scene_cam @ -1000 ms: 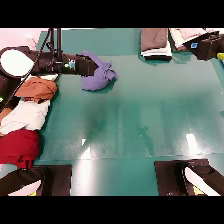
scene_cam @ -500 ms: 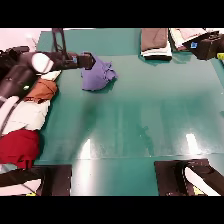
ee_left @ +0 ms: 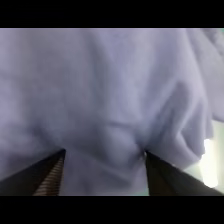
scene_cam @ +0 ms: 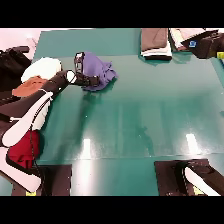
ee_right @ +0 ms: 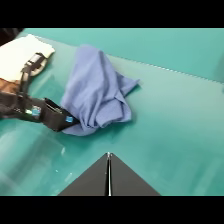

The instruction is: Fold the shirts.

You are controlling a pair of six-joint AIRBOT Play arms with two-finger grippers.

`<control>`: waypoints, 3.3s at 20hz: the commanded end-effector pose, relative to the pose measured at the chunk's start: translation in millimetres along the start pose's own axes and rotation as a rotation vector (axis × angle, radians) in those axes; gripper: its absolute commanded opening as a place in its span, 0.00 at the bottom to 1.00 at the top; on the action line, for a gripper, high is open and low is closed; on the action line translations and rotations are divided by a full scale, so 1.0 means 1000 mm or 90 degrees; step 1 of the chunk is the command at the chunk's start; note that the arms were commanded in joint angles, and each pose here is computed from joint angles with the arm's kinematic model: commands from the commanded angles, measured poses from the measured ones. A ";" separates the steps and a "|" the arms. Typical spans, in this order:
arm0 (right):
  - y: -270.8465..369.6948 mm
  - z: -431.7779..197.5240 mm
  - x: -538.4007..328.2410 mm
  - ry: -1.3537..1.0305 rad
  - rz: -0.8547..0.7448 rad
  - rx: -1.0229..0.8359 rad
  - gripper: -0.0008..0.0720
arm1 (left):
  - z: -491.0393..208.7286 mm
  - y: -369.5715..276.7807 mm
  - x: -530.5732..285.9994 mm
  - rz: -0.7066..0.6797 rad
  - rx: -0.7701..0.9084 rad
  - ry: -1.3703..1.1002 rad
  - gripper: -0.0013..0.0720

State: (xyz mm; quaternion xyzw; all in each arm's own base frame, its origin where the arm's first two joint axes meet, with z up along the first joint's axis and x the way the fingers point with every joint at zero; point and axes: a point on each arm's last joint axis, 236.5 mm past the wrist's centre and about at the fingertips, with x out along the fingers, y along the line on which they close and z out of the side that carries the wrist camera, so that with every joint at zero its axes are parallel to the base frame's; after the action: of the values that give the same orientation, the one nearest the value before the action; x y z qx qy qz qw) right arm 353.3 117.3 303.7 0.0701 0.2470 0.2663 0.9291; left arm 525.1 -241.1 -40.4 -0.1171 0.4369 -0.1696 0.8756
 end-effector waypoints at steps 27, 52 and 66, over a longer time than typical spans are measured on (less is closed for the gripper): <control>0.046 0.099 -0.104 -0.172 0.005 -0.056 0.04 | 0.038 -0.239 -0.255 -0.218 0.334 -0.152 0.75; -0.011 -0.019 -0.034 0.076 -0.003 0.085 0.04 | -0.072 0.002 -0.054 -0.062 -0.023 0.225 0.05; -0.099 -0.413 0.039 0.617 -0.131 0.380 0.48 | 0.005 -0.006 -0.100 -0.064 0.034 0.109 0.06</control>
State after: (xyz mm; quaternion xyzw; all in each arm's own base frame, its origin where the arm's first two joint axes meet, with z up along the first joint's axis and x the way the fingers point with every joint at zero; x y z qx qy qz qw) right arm 235.0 48.9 -56.1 0.1710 0.6936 0.1078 0.6914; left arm 471.2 -206.6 34.6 -0.1016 0.5010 -0.2339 0.8270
